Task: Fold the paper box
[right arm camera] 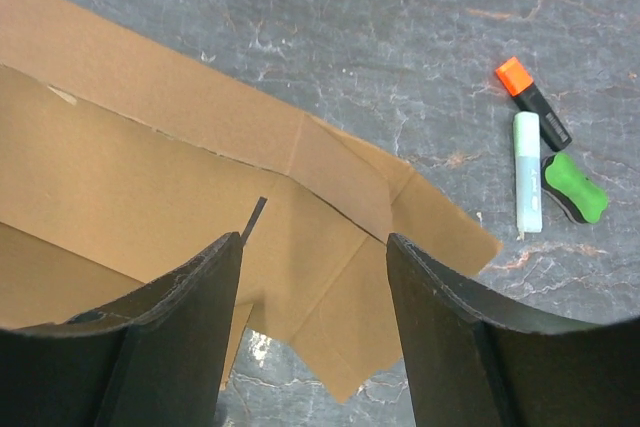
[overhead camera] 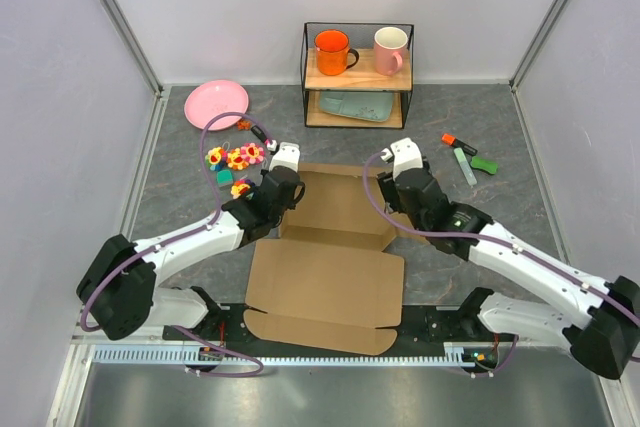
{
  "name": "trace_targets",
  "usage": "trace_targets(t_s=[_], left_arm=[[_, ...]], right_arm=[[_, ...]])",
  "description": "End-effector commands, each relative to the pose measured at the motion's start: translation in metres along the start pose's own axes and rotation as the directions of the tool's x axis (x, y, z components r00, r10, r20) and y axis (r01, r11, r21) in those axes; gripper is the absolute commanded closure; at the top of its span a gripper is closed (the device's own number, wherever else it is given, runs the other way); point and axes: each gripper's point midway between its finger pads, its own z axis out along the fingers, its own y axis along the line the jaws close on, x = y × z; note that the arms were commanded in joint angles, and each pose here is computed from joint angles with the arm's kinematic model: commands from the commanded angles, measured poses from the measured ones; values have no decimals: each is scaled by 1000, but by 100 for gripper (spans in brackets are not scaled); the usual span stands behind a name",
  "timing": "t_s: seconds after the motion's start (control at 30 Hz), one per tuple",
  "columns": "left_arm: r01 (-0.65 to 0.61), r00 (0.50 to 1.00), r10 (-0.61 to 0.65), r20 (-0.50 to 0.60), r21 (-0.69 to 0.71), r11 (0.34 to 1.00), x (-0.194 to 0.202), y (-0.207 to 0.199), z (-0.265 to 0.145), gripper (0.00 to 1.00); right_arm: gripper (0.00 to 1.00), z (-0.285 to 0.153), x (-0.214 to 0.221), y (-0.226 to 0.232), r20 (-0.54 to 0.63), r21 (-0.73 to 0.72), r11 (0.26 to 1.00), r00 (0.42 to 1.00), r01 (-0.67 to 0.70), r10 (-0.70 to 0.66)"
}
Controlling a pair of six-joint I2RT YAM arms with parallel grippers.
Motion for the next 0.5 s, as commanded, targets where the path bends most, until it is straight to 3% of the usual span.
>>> trace_targets(t_s=[0.0, 0.47], left_arm=[[-122, 992, 121, -40, -24, 992, 2, 13, -3, 98], [-114, 993, 114, -35, -9, 993, 4, 11, -2, 98]], right_arm=[[33, 10, -6, 5, -20, 10, 1000, 999, 29, -29], [36, 40, -5, -8, -29, 190, 978, 997, 82, -78]])
